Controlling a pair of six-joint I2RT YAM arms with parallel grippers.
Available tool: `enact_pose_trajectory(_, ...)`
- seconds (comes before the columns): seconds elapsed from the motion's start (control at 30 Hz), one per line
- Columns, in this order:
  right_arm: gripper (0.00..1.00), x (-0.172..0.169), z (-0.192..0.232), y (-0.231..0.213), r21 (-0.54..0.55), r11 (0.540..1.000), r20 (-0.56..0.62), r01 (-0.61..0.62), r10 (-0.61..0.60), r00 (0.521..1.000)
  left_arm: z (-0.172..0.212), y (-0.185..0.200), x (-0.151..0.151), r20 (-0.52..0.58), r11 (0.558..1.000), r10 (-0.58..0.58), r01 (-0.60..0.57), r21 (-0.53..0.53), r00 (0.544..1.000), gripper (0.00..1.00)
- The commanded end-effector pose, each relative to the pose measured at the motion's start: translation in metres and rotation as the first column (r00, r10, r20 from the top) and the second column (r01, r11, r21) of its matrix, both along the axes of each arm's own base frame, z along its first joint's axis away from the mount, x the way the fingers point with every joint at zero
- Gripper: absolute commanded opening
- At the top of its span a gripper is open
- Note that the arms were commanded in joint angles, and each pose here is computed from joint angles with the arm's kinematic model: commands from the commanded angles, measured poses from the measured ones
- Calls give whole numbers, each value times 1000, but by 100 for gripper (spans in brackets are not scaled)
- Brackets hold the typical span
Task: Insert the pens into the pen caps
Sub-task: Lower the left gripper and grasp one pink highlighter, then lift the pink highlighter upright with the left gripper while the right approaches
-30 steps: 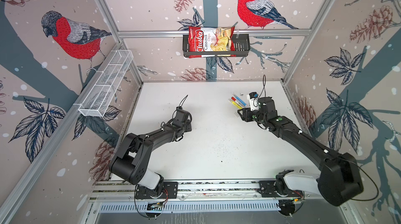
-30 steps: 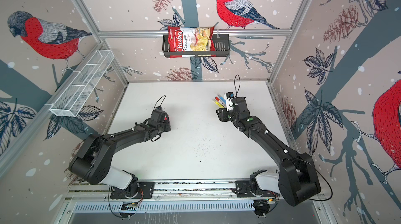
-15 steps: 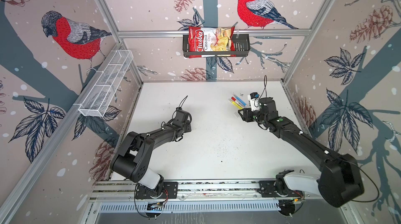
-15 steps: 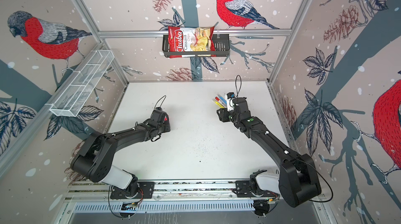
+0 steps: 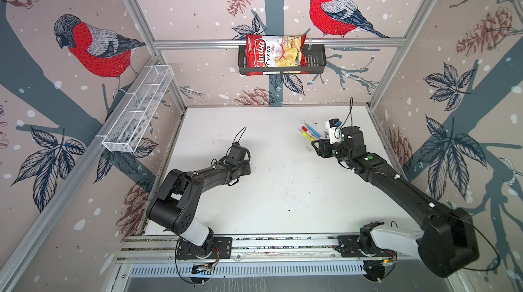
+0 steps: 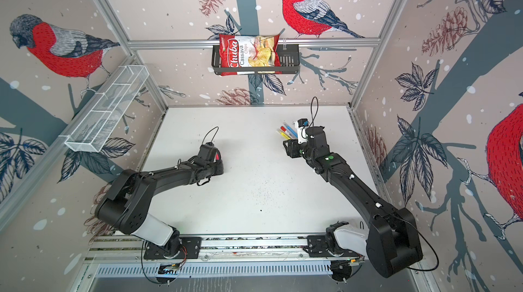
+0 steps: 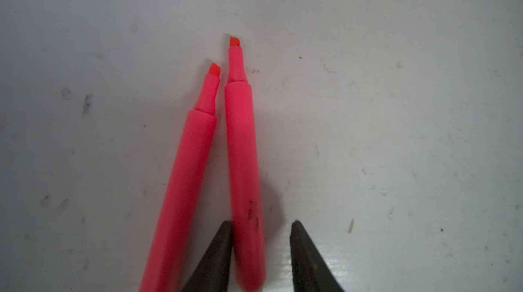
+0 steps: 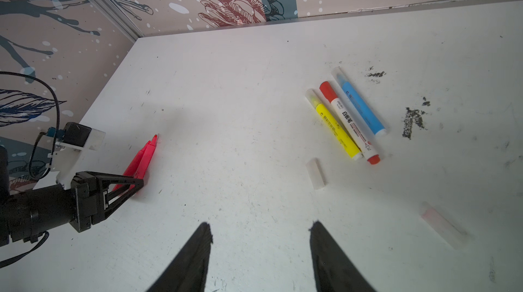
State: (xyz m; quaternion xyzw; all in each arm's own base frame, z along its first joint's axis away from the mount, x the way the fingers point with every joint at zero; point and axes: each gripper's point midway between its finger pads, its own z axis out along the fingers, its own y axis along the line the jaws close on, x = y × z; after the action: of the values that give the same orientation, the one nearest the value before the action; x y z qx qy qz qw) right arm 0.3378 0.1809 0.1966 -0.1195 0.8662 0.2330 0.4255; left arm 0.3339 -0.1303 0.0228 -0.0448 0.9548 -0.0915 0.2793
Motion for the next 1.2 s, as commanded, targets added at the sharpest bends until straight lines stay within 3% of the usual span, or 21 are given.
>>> enact_pose_trajectory(0.0,57,1,8,2,19,1000,14,-5,4,1000,-4,-5,-3,-14,999,-29,29,-14,999,35)
enact_pose_trajectory(0.57,57,-2,5,-1,34,999,16,4,-4,1000,-6,-22,-4,-19,994,-107,106,-25,994,14)
enact_pose_trajectory(0.8,59,-14,-3,18,140,986,-21,-87,91,996,34,-69,-10,157,950,-234,260,-174,959,14)
enact_pose_trajectory(0.97,67,-34,-1,40,307,933,-4,-189,200,980,65,-99,-23,286,903,-310,375,-211,907,14)
enact_pose_trajectory(1.17,68,-44,-20,60,347,910,-65,-227,265,962,99,-124,-41,418,846,-354,477,-239,837,15)
